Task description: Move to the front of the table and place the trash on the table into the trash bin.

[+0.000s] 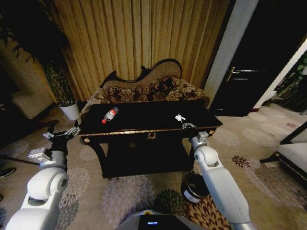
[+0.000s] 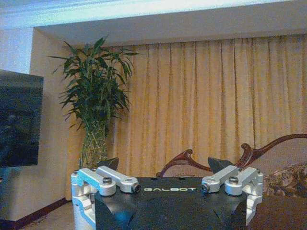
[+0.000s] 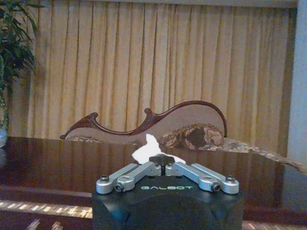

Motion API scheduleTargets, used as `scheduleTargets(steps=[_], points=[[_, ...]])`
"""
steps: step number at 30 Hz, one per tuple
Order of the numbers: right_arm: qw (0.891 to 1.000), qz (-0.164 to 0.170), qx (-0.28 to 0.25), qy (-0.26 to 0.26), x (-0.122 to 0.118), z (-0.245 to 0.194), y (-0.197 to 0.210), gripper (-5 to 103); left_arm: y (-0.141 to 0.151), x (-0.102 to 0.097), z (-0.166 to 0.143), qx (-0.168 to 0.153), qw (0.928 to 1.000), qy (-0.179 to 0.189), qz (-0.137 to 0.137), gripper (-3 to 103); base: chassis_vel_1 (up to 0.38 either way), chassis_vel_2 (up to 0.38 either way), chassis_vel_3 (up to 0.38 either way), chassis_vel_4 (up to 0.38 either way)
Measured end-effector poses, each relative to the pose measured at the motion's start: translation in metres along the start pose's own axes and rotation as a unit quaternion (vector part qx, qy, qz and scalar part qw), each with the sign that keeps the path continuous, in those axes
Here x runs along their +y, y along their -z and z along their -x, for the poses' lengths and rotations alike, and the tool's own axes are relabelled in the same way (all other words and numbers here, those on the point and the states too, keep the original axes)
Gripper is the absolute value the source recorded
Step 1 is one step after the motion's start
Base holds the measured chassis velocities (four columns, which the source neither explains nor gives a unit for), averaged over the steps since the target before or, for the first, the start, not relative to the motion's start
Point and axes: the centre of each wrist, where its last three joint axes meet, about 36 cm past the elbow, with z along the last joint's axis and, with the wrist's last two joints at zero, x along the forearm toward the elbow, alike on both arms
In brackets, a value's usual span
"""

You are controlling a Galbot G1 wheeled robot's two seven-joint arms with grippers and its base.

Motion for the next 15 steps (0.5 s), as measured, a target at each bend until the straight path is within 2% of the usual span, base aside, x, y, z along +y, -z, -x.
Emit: scheduleTargets(steps=[6, 13, 15], points=[[1.0, -0.002, -0.001, -0.004, -0.002, 0.0, -0.001, 0, 0.0, -0.001, 0.0, 0.0, 1.0, -0.002, 0.0, 100, 0.289, -0.339, -0.286, 0.322], [0.999, -0.008, 0.029, -0.022, -0.014, -0.013, -0.021, 0, 0.001, -0.001, 0.0, -0.001, 1.0, -0.002, 0.0, 100, 0.06, -0.04, -0.059, 0.067], [0.998, -0.011, 0.057, -0.038, -0.024, -0.026, -0.039, 0, -0.001, -0.002, 0.0, 0.001, 1.0, -0.002, -0.003, 100, 0.0, 0.0, 0.0, 0.0]])
